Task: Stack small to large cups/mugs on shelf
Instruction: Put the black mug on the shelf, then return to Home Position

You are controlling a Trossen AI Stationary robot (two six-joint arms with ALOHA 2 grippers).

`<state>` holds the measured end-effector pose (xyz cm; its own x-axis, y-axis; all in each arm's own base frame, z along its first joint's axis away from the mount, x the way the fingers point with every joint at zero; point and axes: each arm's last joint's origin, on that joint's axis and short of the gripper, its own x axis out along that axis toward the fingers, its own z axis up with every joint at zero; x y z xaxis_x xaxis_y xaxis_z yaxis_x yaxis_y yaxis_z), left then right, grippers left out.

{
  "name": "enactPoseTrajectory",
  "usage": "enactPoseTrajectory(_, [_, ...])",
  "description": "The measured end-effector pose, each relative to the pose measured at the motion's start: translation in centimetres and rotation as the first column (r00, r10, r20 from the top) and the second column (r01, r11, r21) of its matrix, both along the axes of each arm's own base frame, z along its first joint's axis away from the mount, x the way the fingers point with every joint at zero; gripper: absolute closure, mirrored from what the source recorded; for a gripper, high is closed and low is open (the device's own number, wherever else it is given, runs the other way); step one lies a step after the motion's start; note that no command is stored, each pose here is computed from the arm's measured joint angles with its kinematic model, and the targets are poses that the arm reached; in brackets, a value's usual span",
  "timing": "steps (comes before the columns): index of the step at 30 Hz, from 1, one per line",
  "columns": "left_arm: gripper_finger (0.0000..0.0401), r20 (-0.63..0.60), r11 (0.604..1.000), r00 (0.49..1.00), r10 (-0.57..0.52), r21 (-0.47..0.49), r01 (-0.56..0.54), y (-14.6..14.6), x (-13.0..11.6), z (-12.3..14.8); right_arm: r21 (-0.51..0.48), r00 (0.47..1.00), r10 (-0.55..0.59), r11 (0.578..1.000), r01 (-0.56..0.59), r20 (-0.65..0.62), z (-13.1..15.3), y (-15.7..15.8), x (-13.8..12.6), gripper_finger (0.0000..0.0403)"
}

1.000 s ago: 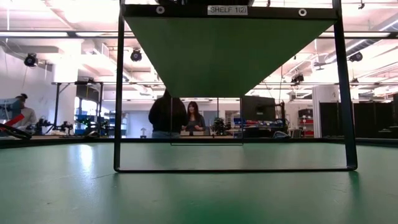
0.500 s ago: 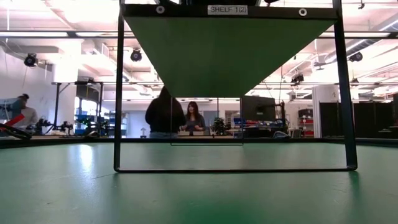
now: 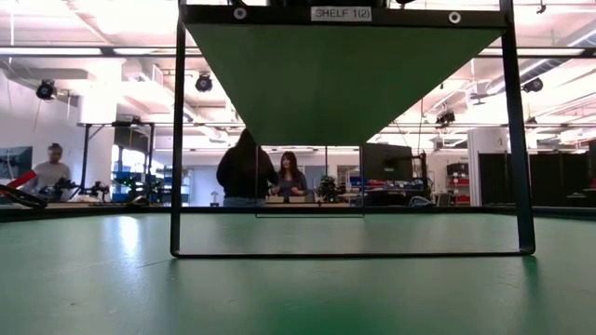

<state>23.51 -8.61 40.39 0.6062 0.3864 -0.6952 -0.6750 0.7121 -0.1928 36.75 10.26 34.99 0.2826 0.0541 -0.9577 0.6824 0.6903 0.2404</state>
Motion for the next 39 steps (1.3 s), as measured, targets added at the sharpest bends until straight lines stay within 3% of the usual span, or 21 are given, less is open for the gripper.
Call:
enactPoseTrajectory(18, [0.0364,0.0,1.0,1.0,0.0,0.0,0.0,0.0,0.0,0.0,0.041,0.999,0.043,0.998,-0.042,-0.01,0.3,0.4,-0.4,0.0319])
enactPoseTrajectory(28, [0.0364,0.006,1.0,1.0,0.002,-0.003,-0.002,0.0,0.0,0.0,-0.011,0.995,0.02,1.0,-0.019,0.099,3.4,-0.5,-2.6,0.0319])
enactPoseTrajectory(32, [0.0364,0.014,1.0,1.0,-0.007,0.009,0.007,0.0,0.1,0.1,-0.09,0.976,0.116,0.991,-0.101,0.182,4.8,-0.3,-3.5,0.0319])
enactPoseTrajectory(39, [0.0364,0.106,0.99,0.987,-0.119,0.083,0.111,-0.4,1.1,1.6,-0.226,0.888,0.277,0.953,-0.204,0.367,9.2,-1.2,-6.7,0.0319])
